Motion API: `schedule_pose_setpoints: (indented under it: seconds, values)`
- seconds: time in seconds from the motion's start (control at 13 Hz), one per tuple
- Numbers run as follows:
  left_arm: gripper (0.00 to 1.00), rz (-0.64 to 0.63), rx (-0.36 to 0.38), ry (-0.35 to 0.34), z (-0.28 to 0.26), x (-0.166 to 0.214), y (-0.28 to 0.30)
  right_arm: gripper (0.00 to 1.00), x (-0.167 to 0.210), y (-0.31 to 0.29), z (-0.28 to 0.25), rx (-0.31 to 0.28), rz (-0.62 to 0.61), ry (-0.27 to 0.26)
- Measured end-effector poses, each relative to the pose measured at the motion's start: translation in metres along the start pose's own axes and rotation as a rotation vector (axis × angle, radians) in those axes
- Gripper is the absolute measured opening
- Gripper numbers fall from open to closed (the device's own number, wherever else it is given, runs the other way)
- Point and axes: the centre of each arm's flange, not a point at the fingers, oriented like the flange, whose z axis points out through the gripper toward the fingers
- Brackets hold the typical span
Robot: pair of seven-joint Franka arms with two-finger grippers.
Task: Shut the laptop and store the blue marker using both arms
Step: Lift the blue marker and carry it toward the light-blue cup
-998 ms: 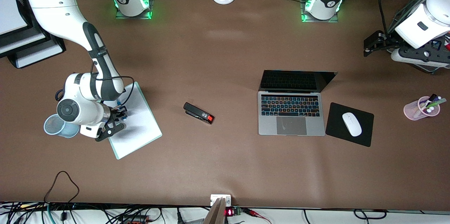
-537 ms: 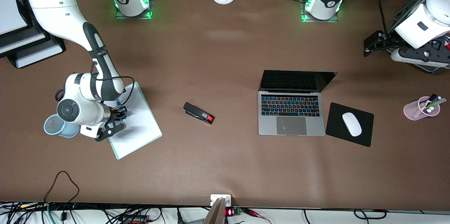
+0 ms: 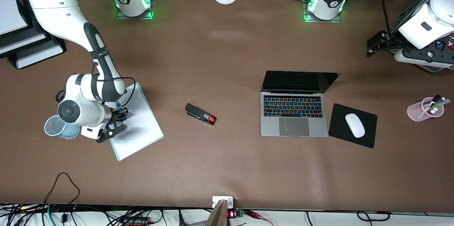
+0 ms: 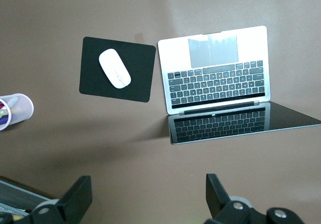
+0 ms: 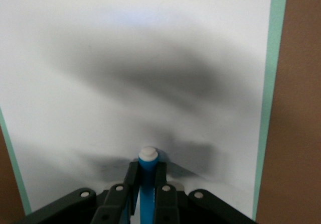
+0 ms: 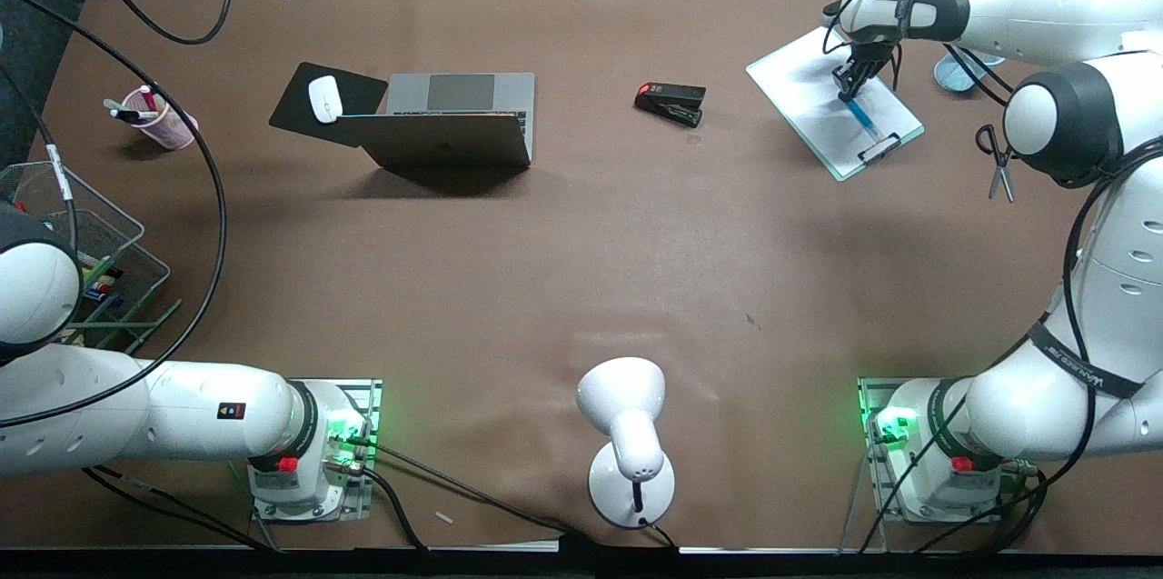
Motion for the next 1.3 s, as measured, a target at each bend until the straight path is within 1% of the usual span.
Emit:
schedule_pose_setpoints:
  seconds: [0.15, 0.31, 0.54, 0.84, 1.15, 1.3]
  values:
    - [1.00, 0.000, 0.000, 0.000, 0.000, 0.000, 0.000, 0.16, 0.006, 0.003, -0.011, -0.011, 0.000, 0.023]
    - [1.00, 0.000, 0.000, 0.000, 0.000, 0.000, 0.000, 0.16, 0.013, 0.008, -0.035, -0.031, 0.003, 0.063]
    - [1.00, 0.000, 0.000, 0.000, 0.000, 0.000, 0.000, 0.16, 0.017, 0.010, -0.092, -0.057, 0.002, 0.125]
    - [1.00, 0.000, 0.000, 0.000, 0.000, 0.000, 0.000, 0.16, 0.009, 0.004, -0.172, -0.090, -0.004, 0.208]
    - [1.00, 0.000, 0.000, 0.000, 0.000, 0.000, 0.000, 0.16, -0.007, -0.007, -0.235, -0.102, -0.023, 0.240]
    - [1.00, 0.000, 0.000, 0.000, 0.000, 0.000, 0.000, 0.16, -0.011, -0.009, -0.269, -0.124, -0.073, 0.272]
